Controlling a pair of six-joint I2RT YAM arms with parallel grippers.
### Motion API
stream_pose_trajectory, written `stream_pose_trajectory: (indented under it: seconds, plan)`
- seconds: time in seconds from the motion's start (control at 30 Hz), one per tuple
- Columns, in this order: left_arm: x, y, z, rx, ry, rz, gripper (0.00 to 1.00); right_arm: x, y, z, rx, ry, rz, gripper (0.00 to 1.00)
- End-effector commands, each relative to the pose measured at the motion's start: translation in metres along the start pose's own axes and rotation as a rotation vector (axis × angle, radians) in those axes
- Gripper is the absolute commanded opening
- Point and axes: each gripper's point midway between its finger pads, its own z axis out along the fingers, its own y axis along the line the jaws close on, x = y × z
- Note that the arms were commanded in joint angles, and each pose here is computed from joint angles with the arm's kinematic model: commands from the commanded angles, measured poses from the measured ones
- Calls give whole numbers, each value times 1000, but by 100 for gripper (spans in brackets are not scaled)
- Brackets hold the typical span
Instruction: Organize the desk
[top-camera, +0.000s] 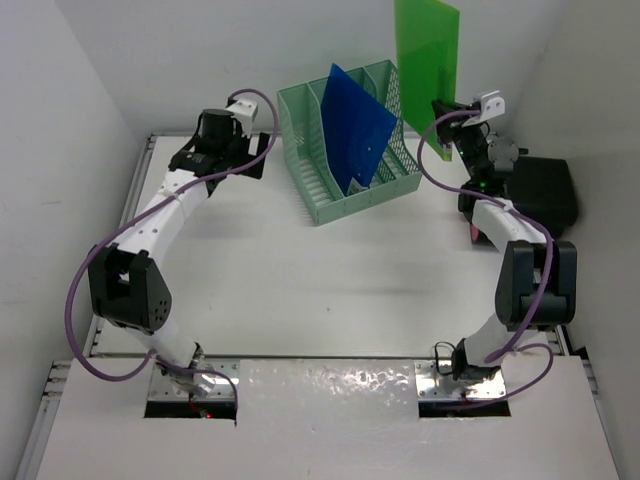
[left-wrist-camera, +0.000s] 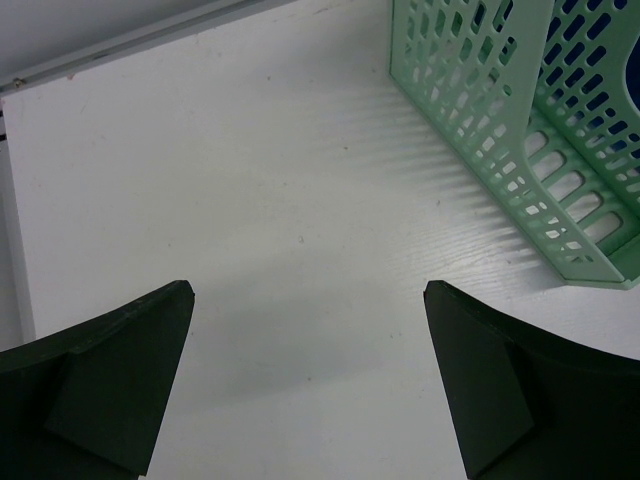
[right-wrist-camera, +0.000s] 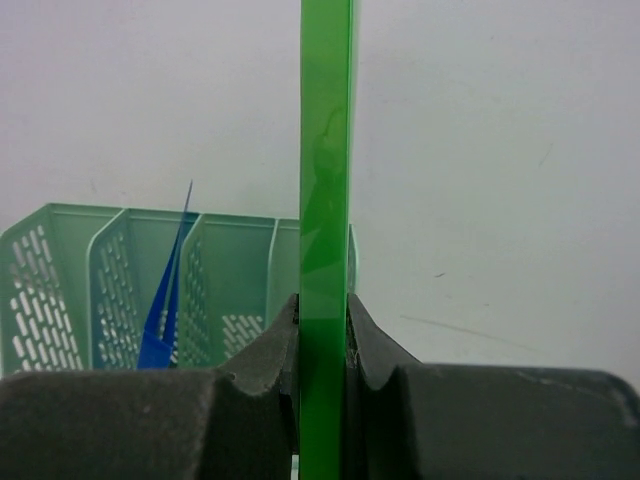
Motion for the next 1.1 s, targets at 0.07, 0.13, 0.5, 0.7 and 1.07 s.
stream_pose_trajectory:
  seconds: [0.07,0.13,0.5,0.7,1.07]
  plan:
    - [-18,10,-8,-27,-57,0,99,-44,11,-3,-41,-107,1,0]
    - [-19,9,-7,-21,-57,-1,100,-50,13,-3,-50,-113,11,0]
    - [-18,9,-4,-21,-48,4,100,-17,1,45,-95,-120,113,0]
    - [-15,13,0,-41,-33,17,99,3,9,47,-144,-171,94,0]
    - [-10,16,6,-54,-19,17,100,50,32,40,-234,-255,83,0]
